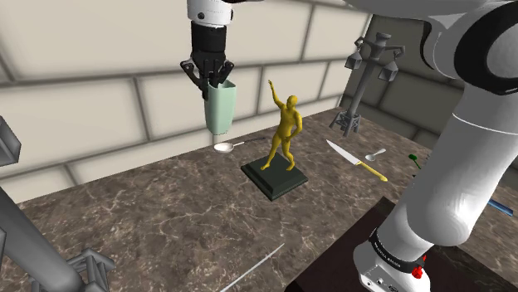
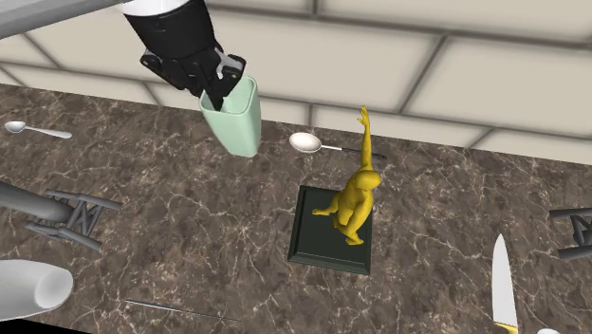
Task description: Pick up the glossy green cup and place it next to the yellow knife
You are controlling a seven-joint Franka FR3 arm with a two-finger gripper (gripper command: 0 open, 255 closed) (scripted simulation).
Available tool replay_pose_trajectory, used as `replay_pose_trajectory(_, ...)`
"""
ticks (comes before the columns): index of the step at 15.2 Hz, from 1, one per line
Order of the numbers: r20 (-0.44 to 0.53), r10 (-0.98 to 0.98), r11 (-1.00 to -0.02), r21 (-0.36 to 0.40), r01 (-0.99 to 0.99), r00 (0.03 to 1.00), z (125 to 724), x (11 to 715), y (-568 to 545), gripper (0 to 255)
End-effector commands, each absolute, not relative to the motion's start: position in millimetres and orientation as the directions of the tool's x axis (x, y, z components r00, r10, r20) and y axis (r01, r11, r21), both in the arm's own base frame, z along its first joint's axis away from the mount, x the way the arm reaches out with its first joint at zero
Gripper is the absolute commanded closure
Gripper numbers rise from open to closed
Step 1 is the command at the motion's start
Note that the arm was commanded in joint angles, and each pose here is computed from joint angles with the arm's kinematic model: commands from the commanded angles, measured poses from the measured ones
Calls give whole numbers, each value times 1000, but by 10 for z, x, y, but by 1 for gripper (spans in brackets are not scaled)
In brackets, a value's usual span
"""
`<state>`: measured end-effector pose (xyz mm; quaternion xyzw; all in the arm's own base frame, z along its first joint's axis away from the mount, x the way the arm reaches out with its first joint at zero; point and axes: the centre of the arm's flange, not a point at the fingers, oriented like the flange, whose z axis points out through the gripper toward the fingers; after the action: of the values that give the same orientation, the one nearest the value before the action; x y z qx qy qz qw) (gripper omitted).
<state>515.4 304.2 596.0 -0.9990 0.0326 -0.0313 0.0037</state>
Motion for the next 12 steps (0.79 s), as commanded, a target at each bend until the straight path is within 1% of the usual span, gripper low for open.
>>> replay_pose_trajectory(1, 62, -66, -998, -10, -65, 996, 5952, 4999, 2833, 255)
replay_pose_trajectory(12, 62, -66, -998, -10, -65, 996, 5956, 4147, 1657, 255)
